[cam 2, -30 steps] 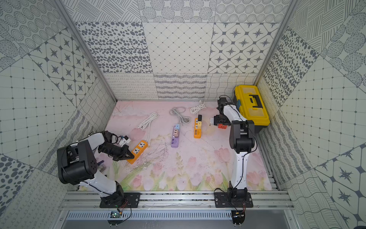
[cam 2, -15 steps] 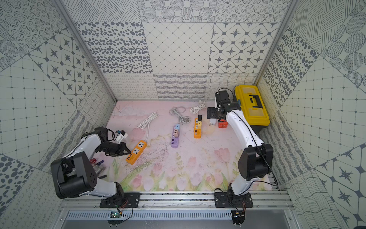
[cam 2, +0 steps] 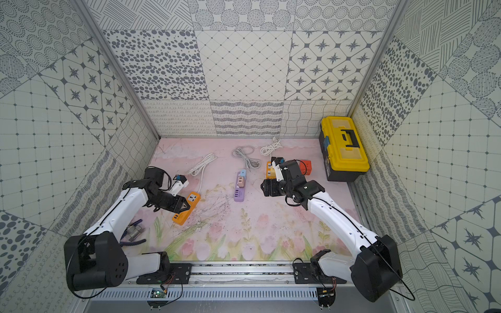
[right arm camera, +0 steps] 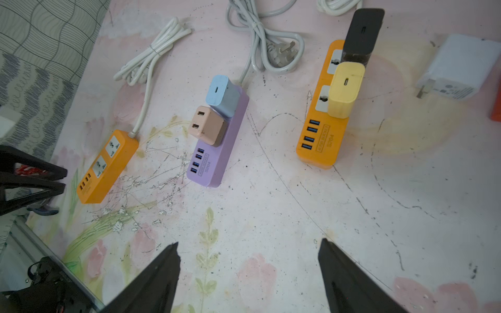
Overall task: Pull the plug off the socket
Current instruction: Move the socket to the center of the board.
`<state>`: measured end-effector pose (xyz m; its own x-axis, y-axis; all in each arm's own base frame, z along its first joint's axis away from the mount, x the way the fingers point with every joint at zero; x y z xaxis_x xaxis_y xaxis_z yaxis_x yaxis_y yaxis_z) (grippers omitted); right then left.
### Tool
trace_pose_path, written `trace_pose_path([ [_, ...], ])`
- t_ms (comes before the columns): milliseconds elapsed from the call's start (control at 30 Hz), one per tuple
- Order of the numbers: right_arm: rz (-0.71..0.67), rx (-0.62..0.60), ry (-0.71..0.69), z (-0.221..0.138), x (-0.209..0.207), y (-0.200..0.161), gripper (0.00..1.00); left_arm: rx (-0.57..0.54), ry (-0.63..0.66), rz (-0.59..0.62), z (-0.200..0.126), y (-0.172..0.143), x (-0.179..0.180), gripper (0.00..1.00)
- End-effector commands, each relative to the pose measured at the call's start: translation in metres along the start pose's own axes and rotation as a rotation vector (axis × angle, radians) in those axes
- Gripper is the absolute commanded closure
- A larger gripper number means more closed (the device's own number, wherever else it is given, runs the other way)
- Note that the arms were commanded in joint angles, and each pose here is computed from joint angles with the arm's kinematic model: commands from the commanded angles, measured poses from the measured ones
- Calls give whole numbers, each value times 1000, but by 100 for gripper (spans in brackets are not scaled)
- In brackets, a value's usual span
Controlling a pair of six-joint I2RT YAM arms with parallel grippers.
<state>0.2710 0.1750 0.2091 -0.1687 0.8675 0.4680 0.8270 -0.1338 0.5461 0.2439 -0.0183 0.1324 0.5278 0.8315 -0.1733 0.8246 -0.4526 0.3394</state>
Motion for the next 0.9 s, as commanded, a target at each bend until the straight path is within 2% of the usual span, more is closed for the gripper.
trace_pose_path([
  [0, 15, -63, 79, -7, 12, 2, 15, 60, 126, 54, 21, 8, 13, 50],
  [33, 19, -59, 67, -6, 8, -2, 15, 70, 129, 60, 25, 10, 13, 47],
  [233, 23, -76, 43, -14, -2, -12, 15, 104, 185, 76, 48, 18, 20, 46],
  [433, 16, -70, 29, -16, -6, -16, 15, 22, 208, 85, 37, 27, 18, 43],
  [500, 16, -69, 28, -16, -6, -17, 14, -2, 233, 95, 32, 28, 18, 25],
  [667, 22, -69, 31, -14, -6, -16, 14, 49, 280, 99, 39, 24, 29, 24],
  [867, 24, -67, 40, -14, -5, -17, 14, 119, 263, 74, 59, 22, 38, 24],
])
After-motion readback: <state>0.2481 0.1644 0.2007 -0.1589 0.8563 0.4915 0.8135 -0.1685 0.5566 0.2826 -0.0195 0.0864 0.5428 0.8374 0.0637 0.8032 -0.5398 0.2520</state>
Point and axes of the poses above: each gripper's point midway between its finger pads, its own z axis out along the fingers, its own x axis along the line the jaws close on, y = z × x, the point moved 4 cm from there along -z, back along the fingers, and after that the axes turned 11 degrees about z, right-handed, at the moved point
